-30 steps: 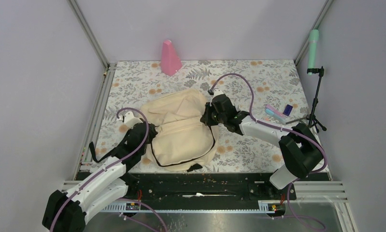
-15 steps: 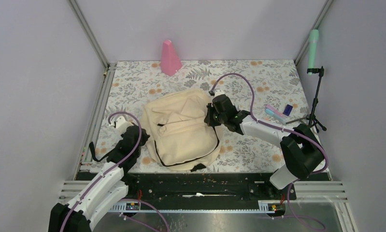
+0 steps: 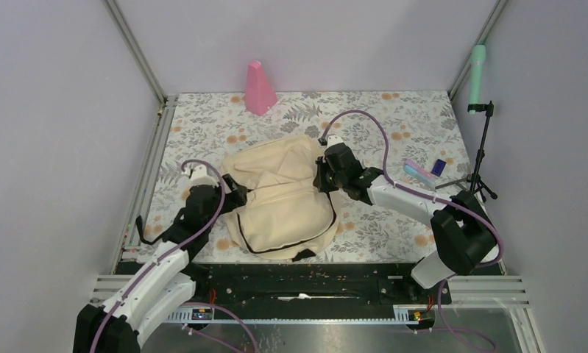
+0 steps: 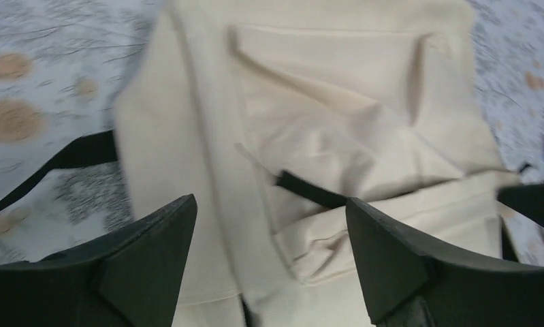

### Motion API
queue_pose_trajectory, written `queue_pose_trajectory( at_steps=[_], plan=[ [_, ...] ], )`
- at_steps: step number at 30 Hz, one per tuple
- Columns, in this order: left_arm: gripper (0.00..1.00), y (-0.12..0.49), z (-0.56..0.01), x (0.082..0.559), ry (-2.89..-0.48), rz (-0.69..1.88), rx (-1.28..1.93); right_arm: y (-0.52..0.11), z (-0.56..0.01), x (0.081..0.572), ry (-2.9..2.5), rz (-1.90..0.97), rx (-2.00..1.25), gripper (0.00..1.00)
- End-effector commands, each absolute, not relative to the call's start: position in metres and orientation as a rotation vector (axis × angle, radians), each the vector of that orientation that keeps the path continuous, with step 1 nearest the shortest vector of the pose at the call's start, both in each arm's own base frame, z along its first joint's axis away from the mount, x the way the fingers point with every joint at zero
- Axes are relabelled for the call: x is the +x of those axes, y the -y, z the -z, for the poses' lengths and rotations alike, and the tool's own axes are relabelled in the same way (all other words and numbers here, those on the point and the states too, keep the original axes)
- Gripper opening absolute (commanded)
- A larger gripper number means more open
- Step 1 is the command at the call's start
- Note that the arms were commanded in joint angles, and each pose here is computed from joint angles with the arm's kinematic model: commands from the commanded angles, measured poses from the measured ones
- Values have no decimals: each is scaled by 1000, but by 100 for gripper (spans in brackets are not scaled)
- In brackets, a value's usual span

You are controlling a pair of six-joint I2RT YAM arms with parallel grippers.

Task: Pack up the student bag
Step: Adjust the student bag at the center of the board.

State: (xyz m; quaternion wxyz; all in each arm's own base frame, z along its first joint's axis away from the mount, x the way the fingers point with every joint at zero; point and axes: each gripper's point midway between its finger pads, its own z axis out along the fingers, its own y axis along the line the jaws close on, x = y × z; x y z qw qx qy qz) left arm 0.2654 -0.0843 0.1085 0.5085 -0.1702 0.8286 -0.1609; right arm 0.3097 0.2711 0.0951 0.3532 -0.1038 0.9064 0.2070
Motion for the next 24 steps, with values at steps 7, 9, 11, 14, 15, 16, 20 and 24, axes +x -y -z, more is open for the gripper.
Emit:
queue_pose_trajectory(
  at_steps=[7,9,11,14,15,16,20,24],
  plan=[
    [94,168,-149,278,-1973,698,83,-261,-136,343,-2265,-415,-368,0],
    [94,170,-142,280,-1990,665,122,-262,-137,344,-2263,-421,-385,0],
    [94,173,-138,281,-1998,638,164,-263,-136,344,-2272,-428,-398,0],
    [94,179,-132,283,-2011,612,210,-264,-133,345,-2289,-438,-408,0],
    [94,181,-130,283,-2014,607,225,-264,-134,346,-2290,-442,-410,0],
    [94,183,-128,283,-2018,602,242,-265,-134,347,-2294,-445,-414,0],
    [79,192,-123,286,-2030,589,297,-268,-136,349,-2304,-458,-429,0],
    [45,194,-119,290,-2056,524,308,-265,-151,343,-2323,-457,-439,0]
  ],
)
